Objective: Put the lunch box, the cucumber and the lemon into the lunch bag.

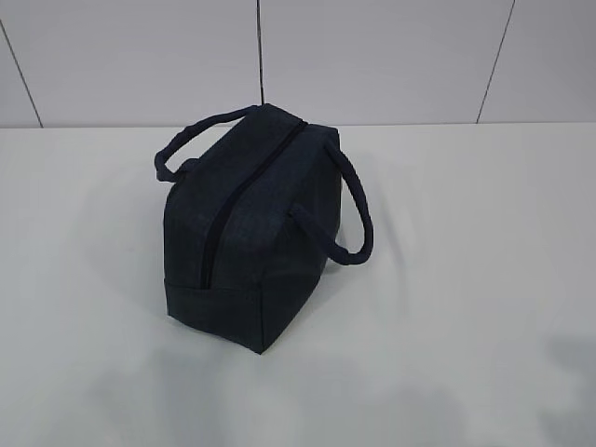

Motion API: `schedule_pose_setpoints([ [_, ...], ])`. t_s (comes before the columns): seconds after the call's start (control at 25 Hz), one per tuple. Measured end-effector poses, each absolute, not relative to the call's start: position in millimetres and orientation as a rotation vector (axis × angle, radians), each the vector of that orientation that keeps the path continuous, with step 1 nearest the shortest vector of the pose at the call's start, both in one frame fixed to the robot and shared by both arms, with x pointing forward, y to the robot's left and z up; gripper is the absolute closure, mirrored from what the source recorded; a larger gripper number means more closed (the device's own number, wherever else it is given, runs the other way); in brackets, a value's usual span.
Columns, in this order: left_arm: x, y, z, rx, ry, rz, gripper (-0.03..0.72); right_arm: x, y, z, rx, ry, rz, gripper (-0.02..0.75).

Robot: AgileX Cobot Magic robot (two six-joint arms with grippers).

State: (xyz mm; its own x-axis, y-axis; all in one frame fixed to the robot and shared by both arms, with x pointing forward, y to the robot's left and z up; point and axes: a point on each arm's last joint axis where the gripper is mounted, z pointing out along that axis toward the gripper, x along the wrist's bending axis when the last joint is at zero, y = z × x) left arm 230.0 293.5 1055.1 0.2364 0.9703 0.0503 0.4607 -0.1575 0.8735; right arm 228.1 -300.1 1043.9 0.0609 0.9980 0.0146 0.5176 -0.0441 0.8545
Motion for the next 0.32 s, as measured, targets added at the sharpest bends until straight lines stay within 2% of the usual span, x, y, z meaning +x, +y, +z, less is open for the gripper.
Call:
schedule_pose_setpoints([
  [0.32, 230.0, 293.5, 1055.1, 1.745, 1.330, 0.842, 0.452, 228.1, -300.3, 1043.9, 1.648, 1.538, 0.879, 0.489],
])
